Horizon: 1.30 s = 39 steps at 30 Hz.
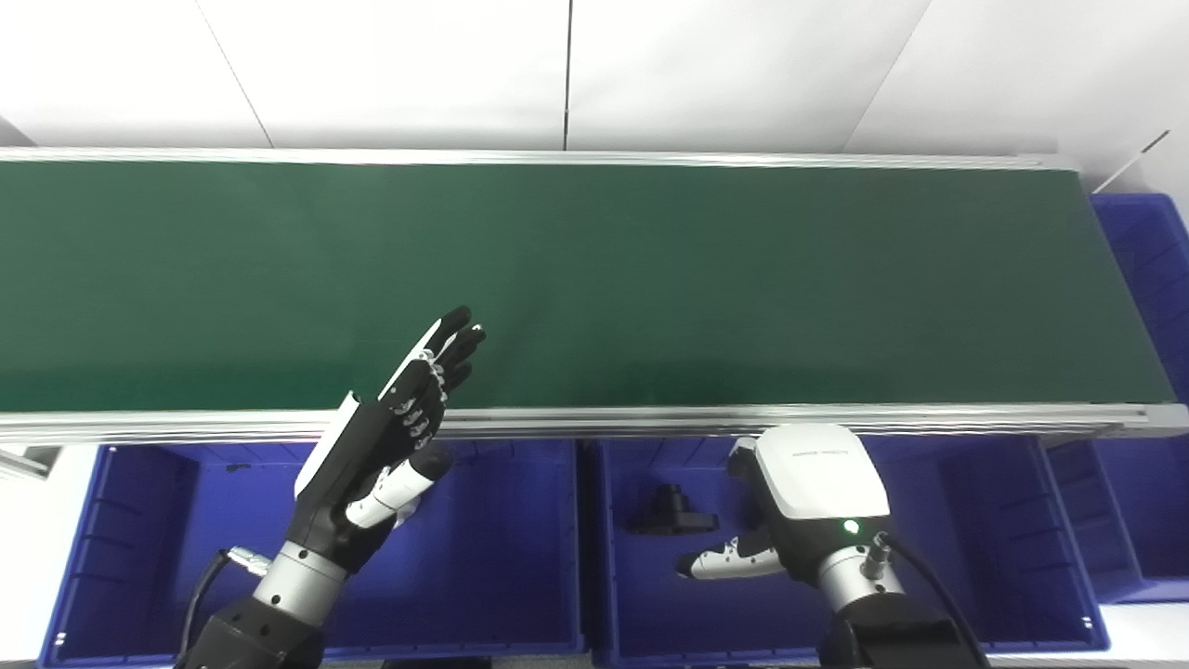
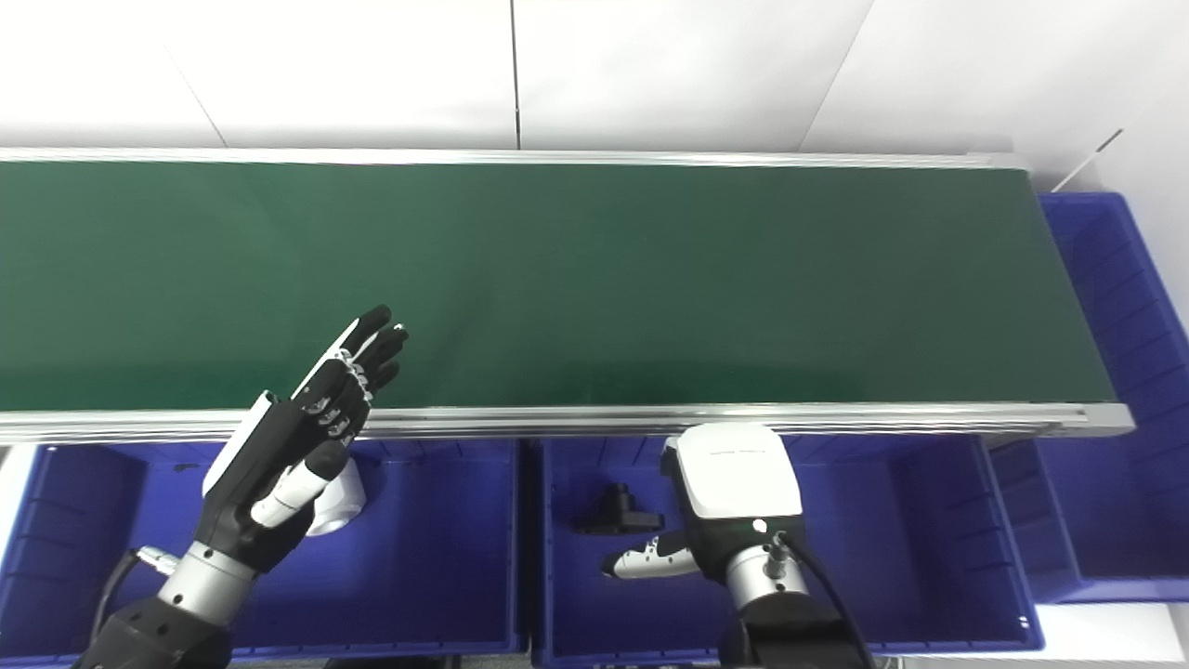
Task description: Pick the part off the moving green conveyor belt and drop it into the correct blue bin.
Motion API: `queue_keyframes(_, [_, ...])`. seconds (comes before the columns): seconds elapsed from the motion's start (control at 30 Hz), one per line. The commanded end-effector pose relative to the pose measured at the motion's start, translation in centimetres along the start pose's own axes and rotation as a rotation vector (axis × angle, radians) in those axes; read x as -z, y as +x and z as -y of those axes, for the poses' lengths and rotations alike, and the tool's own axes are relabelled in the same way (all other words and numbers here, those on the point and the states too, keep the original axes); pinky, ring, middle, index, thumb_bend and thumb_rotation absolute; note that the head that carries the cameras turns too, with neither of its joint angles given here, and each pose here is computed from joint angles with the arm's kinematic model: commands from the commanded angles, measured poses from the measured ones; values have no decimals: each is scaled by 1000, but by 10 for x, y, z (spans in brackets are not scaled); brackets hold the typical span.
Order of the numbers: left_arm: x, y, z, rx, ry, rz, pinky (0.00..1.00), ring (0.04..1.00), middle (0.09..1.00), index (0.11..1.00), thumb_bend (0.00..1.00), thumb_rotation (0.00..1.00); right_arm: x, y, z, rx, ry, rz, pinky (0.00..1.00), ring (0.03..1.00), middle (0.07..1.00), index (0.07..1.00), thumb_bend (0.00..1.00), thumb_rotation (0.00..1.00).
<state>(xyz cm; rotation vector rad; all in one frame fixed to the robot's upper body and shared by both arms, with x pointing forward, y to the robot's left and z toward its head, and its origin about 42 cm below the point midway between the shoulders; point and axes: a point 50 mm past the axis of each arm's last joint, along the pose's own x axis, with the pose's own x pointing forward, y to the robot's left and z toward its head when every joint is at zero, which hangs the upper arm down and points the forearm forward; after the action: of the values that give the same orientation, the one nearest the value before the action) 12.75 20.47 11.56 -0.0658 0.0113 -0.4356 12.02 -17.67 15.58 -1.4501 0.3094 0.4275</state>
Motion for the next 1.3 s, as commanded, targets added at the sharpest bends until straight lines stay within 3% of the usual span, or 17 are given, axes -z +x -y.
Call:
queue_keyframes(0.0, [-8, -1, 3, 7, 14, 30, 1000, 992, 959, 981, 759, 726, -7, -12, 13, 121, 150, 63, 718, 669, 668, 652, 824, 540])
queue_keyframes(0.1, [-8, -2, 5, 14, 24, 31, 1000, 985, 960, 979, 757, 734, -14, -22, 18, 193, 411, 142, 590, 608, 621, 614, 774, 563])
queue_keyframes(0.2, [-6, -2, 10, 18, 28, 33, 1000, 981, 959, 974, 733, 732, -24, -30, 21, 184, 740, 225, 496, 579, 617, 606, 735, 606])
queue_keyframes(0.37, [-4, -2, 18, 18, 11, 26, 1000, 992, 961, 970, 715, 717, -33, -28, 4, 151, 1076, 341, 510, 580, 598, 596, 683, 731])
queue_keyframes(0.53, [-1, -3, 22, 31, 12, 11, 1000, 1000, 966, 973, 694, 712, -32, -22, -19, 191, 1138, 415, 567, 641, 653, 627, 717, 797])
queue_keyframes(0.63, [1, -4, 23, 36, 14, 2, 1000, 1000, 969, 975, 694, 706, -28, -15, -34, 234, 1155, 471, 651, 719, 729, 693, 719, 838])
queue_keyframes(0.7, [3, -5, 24, 34, 21, -6, 1000, 993, 964, 967, 709, 707, -26, -9, -41, 250, 1161, 495, 741, 789, 795, 749, 761, 920])
queue_keyframes(0.83, [5, -6, 26, 35, 39, -20, 1000, 985, 961, 960, 726, 719, -25, -5, -49, 242, 1158, 515, 817, 859, 863, 788, 820, 984])
queue_keyframes(1.07, [13, -7, 29, 34, 60, -28, 989, 975, 955, 943, 727, 691, -20, 1, -60, 236, 1152, 524, 917, 953, 950, 868, 869, 1000])
queue_keyframes(1.27, [20, -12, 32, 52, 101, -40, 973, 968, 952, 937, 744, 705, -17, 0, -68, 272, 1123, 540, 932, 969, 971, 895, 876, 1000])
